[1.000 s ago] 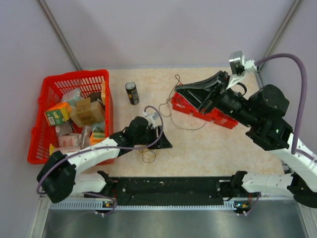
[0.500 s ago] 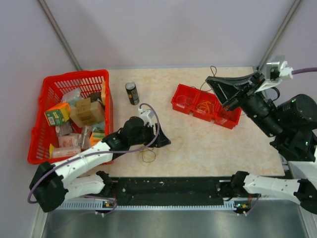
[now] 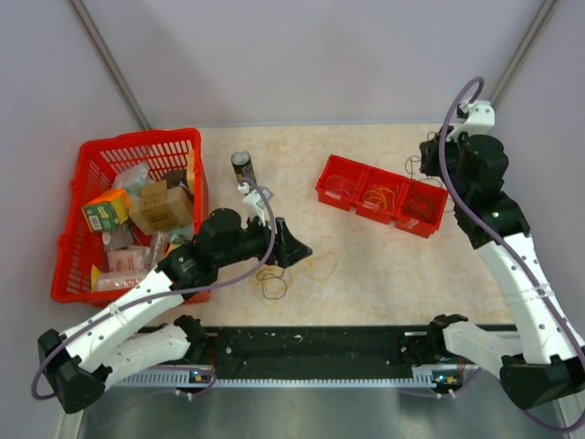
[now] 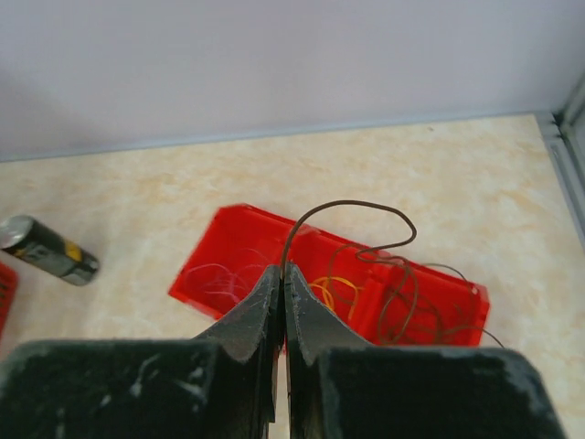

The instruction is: Untangle the cables

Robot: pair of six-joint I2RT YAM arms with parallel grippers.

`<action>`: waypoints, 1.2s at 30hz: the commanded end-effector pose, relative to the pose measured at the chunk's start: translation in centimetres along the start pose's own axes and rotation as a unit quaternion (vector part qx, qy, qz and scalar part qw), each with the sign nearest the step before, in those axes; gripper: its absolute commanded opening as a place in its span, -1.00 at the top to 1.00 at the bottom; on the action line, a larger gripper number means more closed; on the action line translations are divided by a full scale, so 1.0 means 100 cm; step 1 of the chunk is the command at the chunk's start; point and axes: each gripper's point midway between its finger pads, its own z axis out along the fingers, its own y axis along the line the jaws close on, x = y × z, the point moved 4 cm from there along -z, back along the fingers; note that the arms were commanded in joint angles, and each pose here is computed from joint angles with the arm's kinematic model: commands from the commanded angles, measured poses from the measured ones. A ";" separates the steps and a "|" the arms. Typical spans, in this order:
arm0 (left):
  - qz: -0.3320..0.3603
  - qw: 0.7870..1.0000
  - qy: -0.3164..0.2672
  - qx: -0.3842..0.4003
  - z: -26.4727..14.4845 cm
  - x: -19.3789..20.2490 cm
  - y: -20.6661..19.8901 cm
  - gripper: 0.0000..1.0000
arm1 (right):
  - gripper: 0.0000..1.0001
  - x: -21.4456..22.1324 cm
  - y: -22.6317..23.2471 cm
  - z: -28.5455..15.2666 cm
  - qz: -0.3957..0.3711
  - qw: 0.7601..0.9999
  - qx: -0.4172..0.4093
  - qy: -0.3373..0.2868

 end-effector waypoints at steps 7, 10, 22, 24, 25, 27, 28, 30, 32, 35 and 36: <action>0.028 0.999 -0.018 0.039 -0.015 -0.019 -0.024 -0.68 | 1.00 0.067 -0.061 0.043 0.012 0.993 0.103 0.054; 0.028 0.999 -0.019 0.040 -0.016 -0.020 -0.025 -0.69 | 1.00 0.098 -0.074 0.042 0.023 0.988 0.133 0.074; 0.042 0.998 -0.031 0.035 -0.016 -0.029 -0.028 -0.69 | 1.00 0.211 -0.115 0.079 0.121 0.949 0.149 0.248; 0.047 0.998 -0.034 0.018 -0.014 -0.030 -0.022 -0.69 | 1.00 0.228 -0.117 0.084 0.132 0.935 0.159 0.289; 0.050 0.998 -0.033 0.003 -0.012 -0.030 -0.018 -0.69 | 1.00 0.238 -0.115 0.086 0.141 0.927 0.154 0.310; 0.058 0.998 -0.018 -0.028 -0.008 -0.027 -0.007 -0.69 | 1.00 0.251 -0.118 0.090 0.146 0.918 0.161 0.333; 0.061 0.997 -0.006 -0.042 -0.007 -0.025 -0.003 -0.68 | 1.00 0.255 -0.118 0.092 0.143 0.915 0.157 0.342; 0.066 0.997 0.008 -0.049 -0.005 -0.021 0.001 -0.66 | 0.98 0.252 -0.118 0.097 0.133 0.917 0.151 0.345; 0.068 0.996 0.012 -0.047 -0.003 -0.018 0.003 -0.65 | 0.88 0.238 -0.117 0.101 0.122 0.922 0.146 0.338; 0.065 0.997 0.020 -0.047 0.002 -0.015 0.005 -0.64 | 0.61 0.219 -0.115 0.103 0.110 0.926 0.137 0.334; 0.062 0.997 0.022 -0.046 0.003 -0.015 0.005 -0.64 | 0.47 0.213 -0.113 0.102 0.108 0.927 0.134 0.332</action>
